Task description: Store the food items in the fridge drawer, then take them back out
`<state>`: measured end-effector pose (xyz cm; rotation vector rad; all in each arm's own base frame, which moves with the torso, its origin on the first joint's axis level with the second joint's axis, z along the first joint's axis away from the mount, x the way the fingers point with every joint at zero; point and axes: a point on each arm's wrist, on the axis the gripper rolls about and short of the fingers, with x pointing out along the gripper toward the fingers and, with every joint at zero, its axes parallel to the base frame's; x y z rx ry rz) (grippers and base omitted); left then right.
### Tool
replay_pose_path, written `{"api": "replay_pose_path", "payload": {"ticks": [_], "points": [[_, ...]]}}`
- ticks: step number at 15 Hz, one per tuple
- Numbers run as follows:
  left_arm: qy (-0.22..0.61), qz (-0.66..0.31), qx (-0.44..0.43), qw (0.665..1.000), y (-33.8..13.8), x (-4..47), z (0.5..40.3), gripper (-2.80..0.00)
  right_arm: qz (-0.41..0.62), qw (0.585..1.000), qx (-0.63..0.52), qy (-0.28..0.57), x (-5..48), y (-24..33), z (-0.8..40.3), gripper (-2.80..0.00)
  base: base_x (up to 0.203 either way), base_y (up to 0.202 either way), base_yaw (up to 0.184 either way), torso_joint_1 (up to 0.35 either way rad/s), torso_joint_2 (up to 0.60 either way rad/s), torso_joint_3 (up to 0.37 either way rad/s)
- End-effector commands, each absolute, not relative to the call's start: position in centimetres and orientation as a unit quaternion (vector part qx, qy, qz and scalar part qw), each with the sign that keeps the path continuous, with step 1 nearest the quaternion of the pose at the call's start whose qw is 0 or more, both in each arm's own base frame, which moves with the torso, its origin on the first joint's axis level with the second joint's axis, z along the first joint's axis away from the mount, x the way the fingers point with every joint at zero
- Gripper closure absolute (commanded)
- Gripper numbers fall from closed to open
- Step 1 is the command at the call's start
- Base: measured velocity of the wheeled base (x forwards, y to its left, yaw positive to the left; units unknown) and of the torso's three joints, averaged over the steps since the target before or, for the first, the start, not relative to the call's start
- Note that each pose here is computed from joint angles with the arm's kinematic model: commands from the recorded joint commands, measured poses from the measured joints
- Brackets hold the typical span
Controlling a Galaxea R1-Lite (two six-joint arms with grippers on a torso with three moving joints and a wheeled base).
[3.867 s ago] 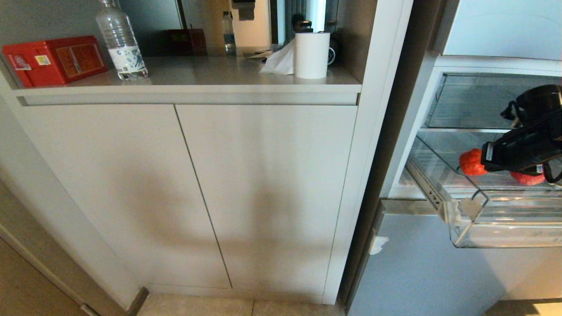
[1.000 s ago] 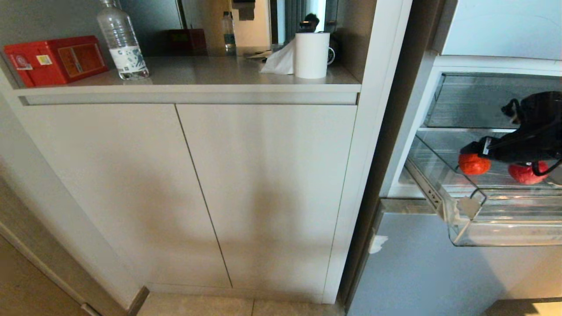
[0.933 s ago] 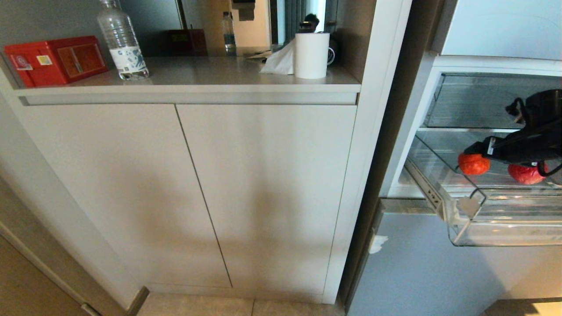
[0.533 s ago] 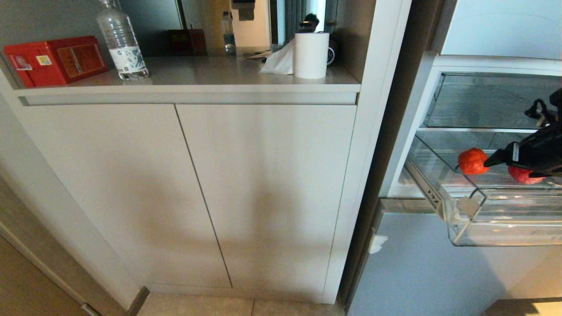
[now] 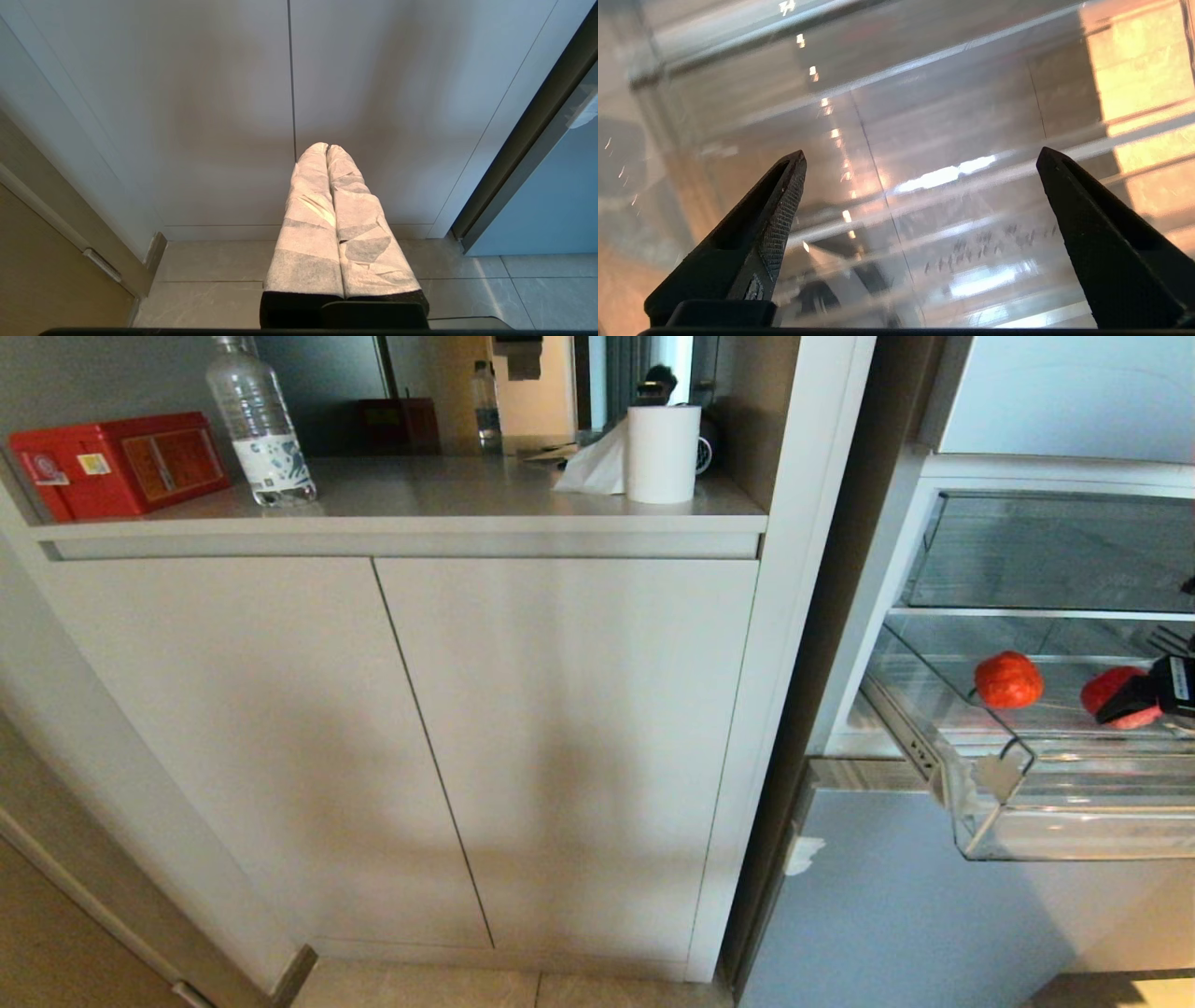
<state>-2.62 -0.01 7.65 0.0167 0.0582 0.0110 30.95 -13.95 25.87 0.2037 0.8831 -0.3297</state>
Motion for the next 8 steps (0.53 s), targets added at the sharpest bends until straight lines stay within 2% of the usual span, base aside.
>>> {"api": "replay_pose_path", "payload": {"ticks": [1, 5, 8], "points": [[0.030, 0.006, 0.008, 1.000, 0.0, -2.6, 7.6, 0.00, -0.164, 0.881, 0.101, 0.433, 29.3, -13.9, 26.7, -2.80, 0.000, 0.000, 0.000, 0.000, 0.00, 0.000], [0.029, 0.006, 0.008, 1.000, 0.0, -2.6, 7.7, 0.00, -0.164, 0.880, 0.108, 0.434, 27.5, -13.6, 27.0, -2.80, 0.000, 0.000, 0.000, 0.000, 0.00, 0.000], [0.030, 0.006, 0.008, 0.999, 0.0, -2.6, 7.6, 0.00, -0.145, 0.900, 0.110, 0.397, 29.2, -14.1, 26.8, -2.80, 0.000, 0.000, 0.000, 0.000, 0.00, 0.000]]}}
